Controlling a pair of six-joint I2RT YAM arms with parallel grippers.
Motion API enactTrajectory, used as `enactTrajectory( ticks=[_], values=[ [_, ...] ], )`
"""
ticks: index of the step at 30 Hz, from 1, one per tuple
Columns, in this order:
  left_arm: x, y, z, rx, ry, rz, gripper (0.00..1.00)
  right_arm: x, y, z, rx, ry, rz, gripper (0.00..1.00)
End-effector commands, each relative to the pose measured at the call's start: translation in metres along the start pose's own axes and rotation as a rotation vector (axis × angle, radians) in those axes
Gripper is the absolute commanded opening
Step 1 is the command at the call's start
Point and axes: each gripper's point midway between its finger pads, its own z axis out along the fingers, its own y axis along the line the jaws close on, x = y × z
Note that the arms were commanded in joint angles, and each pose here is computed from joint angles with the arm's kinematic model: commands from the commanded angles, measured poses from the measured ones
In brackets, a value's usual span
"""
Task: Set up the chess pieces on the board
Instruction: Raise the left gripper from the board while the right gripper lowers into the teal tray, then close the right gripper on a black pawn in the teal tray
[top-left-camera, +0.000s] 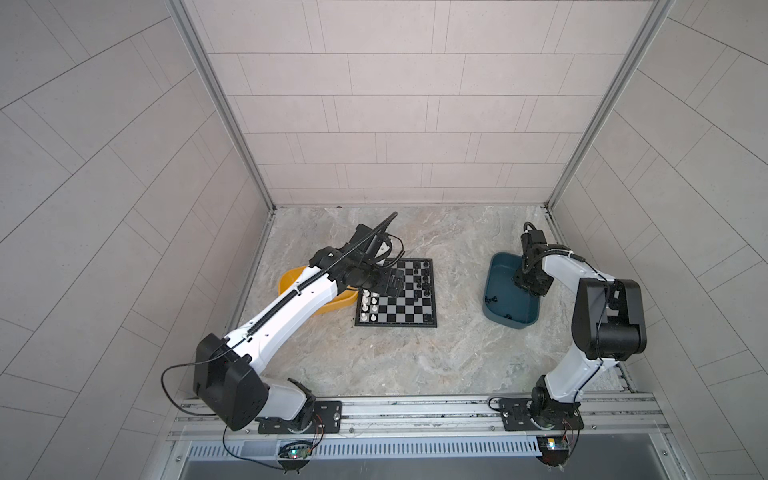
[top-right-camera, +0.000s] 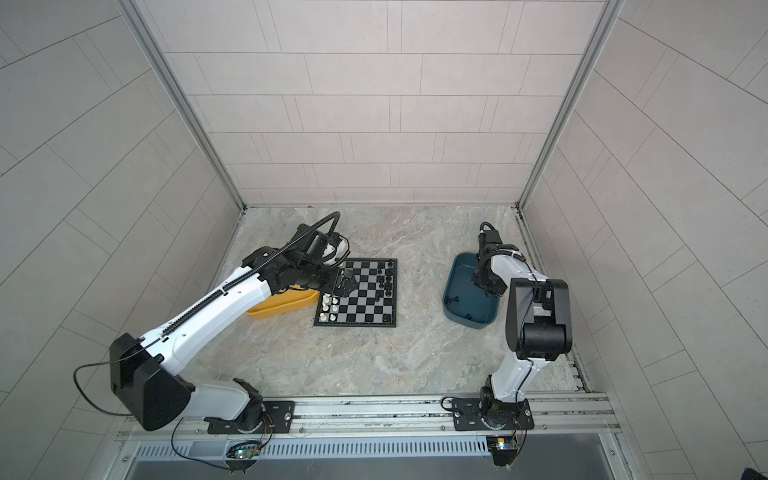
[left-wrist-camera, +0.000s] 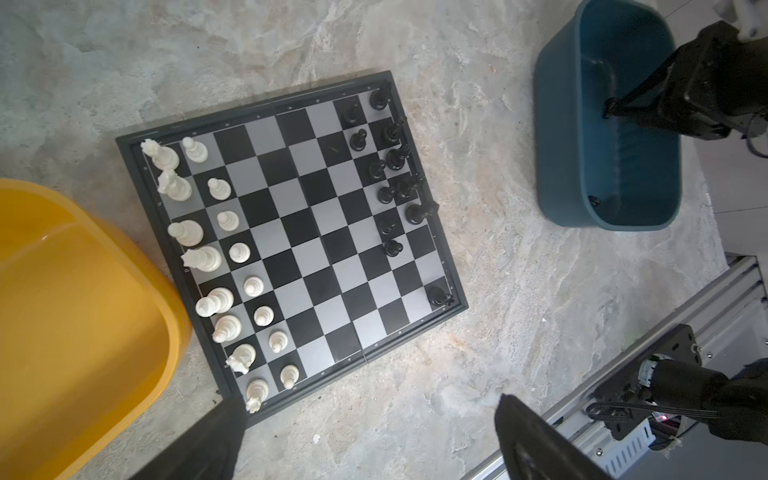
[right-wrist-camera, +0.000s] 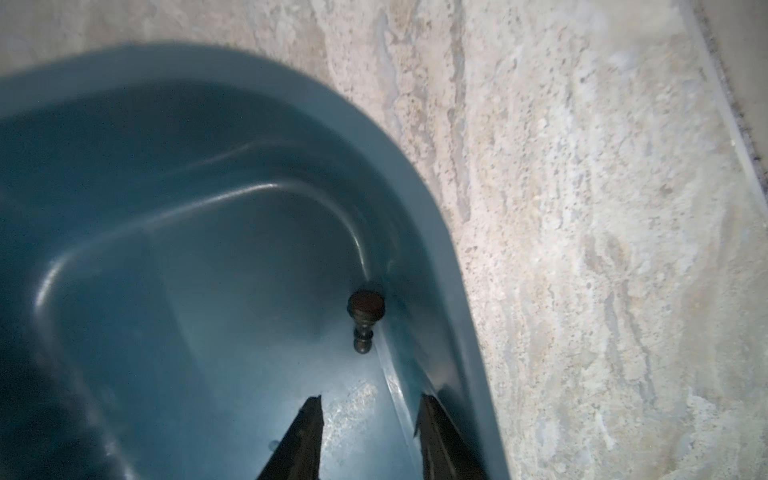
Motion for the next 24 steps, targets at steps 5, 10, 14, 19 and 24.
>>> enactTrajectory(
  ticks=[5,10,14,19,24],
  values=[
    [-0.008,-0.011,-0.009,0.046,-0.025,0.016,1.00,-0.012,0.008,0.020,0.018,-0.004,0.067,0.40],
    [-0.010,-0.011,-0.009,0.040,-0.021,0.016,1.00,-0.011,0.009,0.030,0.025,0.001,0.106,0.40],
    [-0.011,-0.010,-0.010,0.041,-0.018,0.013,1.00,-0.007,0.012,0.042,-0.006,0.022,0.137,0.40],
    [-0.012,-0.007,-0.009,0.041,-0.017,-0.001,1.00,-0.002,0.014,0.050,-0.035,0.037,0.128,0.27],
    [-0.010,-0.006,-0.006,0.045,-0.014,-0.012,1.00,0.004,0.013,0.045,-0.056,0.043,0.100,0.12]
  ],
)
